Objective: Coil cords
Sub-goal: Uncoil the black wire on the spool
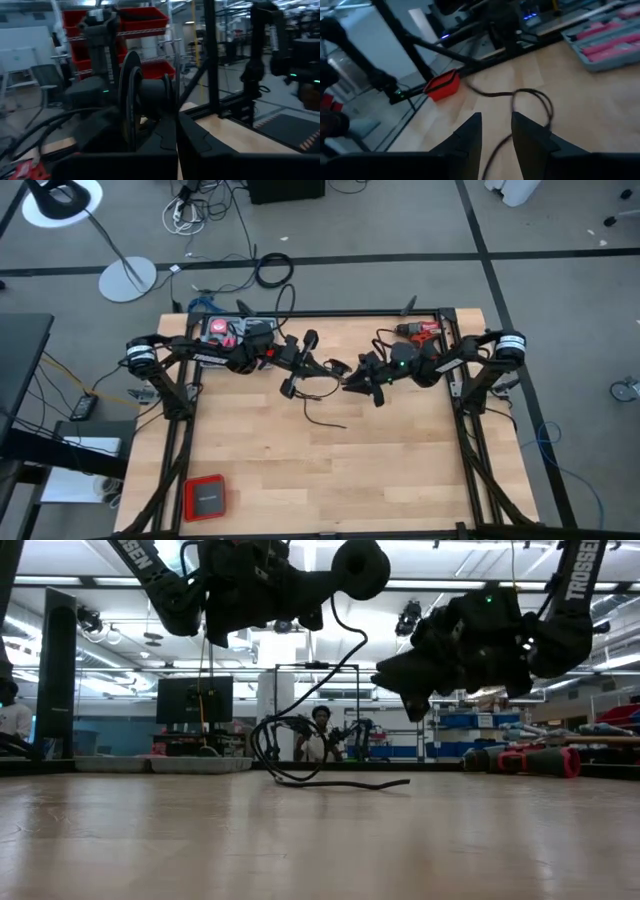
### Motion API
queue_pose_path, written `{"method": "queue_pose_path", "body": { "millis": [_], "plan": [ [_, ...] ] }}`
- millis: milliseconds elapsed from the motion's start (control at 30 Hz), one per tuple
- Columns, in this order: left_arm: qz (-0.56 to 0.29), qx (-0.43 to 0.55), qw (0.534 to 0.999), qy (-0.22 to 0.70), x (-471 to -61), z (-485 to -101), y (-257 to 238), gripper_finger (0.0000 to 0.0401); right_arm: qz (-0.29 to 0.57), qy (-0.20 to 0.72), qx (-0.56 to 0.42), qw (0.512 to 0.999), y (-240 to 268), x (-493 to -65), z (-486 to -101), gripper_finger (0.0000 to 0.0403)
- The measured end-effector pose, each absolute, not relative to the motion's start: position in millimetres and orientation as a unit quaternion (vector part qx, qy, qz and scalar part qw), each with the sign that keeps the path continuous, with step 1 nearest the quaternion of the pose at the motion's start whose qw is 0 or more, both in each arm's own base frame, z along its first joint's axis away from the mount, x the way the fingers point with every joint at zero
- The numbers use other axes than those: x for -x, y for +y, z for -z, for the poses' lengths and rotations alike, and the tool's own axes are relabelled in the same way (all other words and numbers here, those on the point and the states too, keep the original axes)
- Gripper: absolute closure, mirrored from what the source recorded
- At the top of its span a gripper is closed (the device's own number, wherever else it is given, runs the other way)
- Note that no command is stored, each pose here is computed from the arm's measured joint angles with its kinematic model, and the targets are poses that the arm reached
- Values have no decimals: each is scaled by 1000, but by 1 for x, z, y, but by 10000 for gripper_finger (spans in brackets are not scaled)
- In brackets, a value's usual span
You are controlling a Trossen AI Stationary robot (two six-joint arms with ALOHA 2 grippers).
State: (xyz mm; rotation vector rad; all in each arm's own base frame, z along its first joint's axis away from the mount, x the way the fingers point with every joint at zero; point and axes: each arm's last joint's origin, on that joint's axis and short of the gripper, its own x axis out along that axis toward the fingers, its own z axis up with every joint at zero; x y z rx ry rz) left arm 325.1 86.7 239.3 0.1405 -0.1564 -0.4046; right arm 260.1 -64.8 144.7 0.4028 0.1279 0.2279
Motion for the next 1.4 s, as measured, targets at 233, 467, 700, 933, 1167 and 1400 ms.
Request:
{"method": "queue_pose_path", "body": {
  "millis": [233, 467, 700, 933, 1167, 1400],
  "plan": [
    [202, -63, 974, -78, -325, -240, 86, 401, -71, 58, -160, 983, -60, -262, -144, 297],
    [190, -60, 976, -92, -325, -243, 87, 401, -80, 61, -155, 983, -59, -262, -143, 296],
    [146, -77, 981, -98, -326, -244, 86, 401, -67, 42, -137, 988, -53, -273, -152, 297],
    [144, -83, 981, -98, -327, -243, 84, 401, -60, 32, -119, 991, -47, -282, -159, 297],
    [135, -83, 982, -98, -328, -244, 84, 401, -53, 31, -121, 991, -47, -282, -159, 299],
    [132, -92, 982, -98, -328, -243, 84, 401, -60, 23, -121, 991, -44, -286, -163, 300]
  ]
}}
